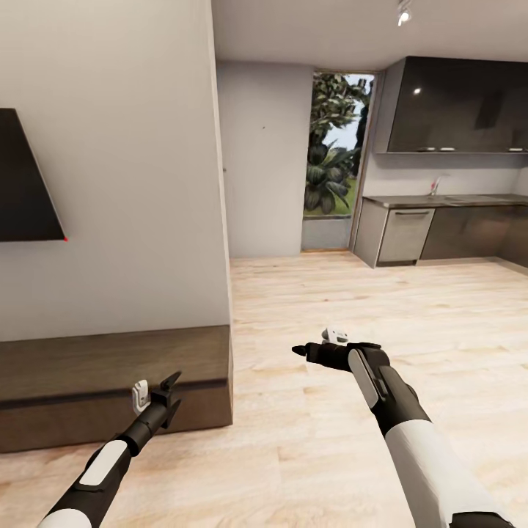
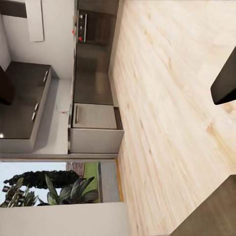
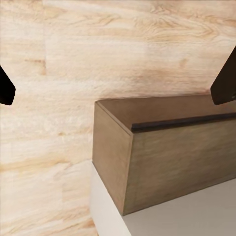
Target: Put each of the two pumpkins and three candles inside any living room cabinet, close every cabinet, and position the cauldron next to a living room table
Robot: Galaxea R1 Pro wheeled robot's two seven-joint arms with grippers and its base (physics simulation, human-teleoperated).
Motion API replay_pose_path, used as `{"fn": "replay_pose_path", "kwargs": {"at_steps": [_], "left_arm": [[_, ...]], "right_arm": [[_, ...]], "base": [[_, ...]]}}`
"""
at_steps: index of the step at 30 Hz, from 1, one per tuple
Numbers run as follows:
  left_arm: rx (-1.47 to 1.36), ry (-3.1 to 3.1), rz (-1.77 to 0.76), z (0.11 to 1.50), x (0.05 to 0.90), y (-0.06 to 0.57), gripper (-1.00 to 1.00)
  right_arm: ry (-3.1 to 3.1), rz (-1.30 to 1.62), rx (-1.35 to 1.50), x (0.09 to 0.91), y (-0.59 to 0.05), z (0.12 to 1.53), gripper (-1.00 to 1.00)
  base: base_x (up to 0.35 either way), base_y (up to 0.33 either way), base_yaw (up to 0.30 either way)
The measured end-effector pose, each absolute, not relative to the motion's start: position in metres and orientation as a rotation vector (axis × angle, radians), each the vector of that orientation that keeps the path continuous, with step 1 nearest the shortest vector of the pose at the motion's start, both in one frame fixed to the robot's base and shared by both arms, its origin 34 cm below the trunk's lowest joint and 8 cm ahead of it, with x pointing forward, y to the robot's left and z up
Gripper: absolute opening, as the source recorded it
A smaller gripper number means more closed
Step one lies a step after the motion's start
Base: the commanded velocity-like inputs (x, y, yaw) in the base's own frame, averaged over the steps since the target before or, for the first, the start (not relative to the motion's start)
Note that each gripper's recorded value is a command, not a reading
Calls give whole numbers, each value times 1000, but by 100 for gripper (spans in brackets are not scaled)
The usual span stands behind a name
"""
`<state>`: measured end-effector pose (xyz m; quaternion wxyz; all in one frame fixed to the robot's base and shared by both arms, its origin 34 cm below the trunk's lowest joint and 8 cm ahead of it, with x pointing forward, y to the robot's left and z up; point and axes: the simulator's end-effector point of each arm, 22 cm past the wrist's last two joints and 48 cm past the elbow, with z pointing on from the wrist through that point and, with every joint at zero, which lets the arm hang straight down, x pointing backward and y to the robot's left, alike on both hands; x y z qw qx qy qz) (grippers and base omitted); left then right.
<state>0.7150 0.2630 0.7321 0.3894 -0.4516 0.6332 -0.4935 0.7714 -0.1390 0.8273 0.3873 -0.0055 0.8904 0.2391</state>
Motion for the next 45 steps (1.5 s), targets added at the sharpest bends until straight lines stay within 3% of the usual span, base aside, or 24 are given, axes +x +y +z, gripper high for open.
{"fn": "replay_pose_path", "kwargs": {"at_steps": [45], "left_arm": [[-1015,1681,-1209,700,710,283,100]], "right_arm": [[2217,607,-107,772,-112,811,100]], "base": [[25,2,0]]}}
